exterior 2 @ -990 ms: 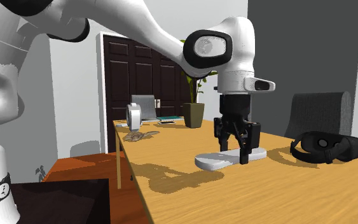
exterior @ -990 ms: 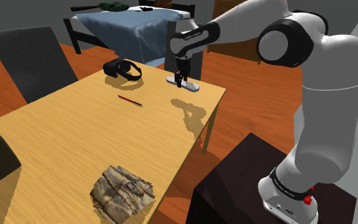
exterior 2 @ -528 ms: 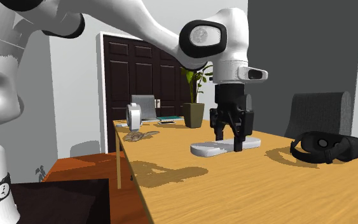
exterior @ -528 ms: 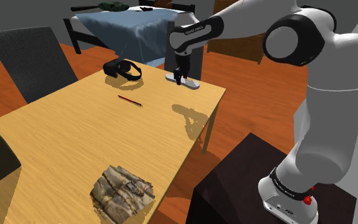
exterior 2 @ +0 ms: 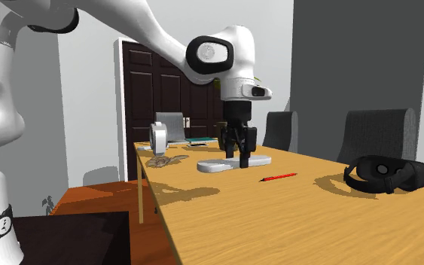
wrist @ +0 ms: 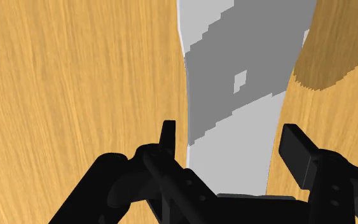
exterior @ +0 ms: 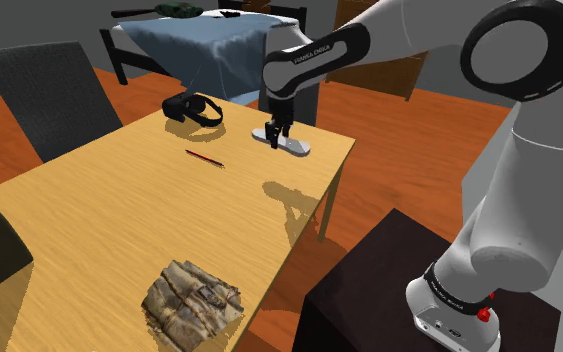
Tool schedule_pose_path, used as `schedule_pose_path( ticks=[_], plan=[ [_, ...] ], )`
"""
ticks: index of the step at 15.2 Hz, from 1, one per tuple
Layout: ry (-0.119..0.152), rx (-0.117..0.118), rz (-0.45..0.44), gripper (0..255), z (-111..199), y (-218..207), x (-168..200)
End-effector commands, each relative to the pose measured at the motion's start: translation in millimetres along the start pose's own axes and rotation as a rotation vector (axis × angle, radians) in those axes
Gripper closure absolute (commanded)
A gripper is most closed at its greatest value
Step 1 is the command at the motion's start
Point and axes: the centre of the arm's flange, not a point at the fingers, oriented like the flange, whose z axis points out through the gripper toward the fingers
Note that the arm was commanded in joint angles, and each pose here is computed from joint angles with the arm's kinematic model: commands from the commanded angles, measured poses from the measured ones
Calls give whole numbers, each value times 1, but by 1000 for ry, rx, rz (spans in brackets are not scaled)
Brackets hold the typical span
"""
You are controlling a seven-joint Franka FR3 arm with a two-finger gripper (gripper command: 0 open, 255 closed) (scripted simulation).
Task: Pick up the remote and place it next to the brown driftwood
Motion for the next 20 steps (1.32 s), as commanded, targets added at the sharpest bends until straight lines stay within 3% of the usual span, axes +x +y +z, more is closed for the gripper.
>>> schedule_pose_path(
  ticks=[1, 18, 20],
  plan=[
    [1, -1, 1, 255, -1, -25, -7],
    [1, -1, 1, 255, -6, -243, -75],
    [1, -1, 1, 255, 5, -243, -75]
  ],
)
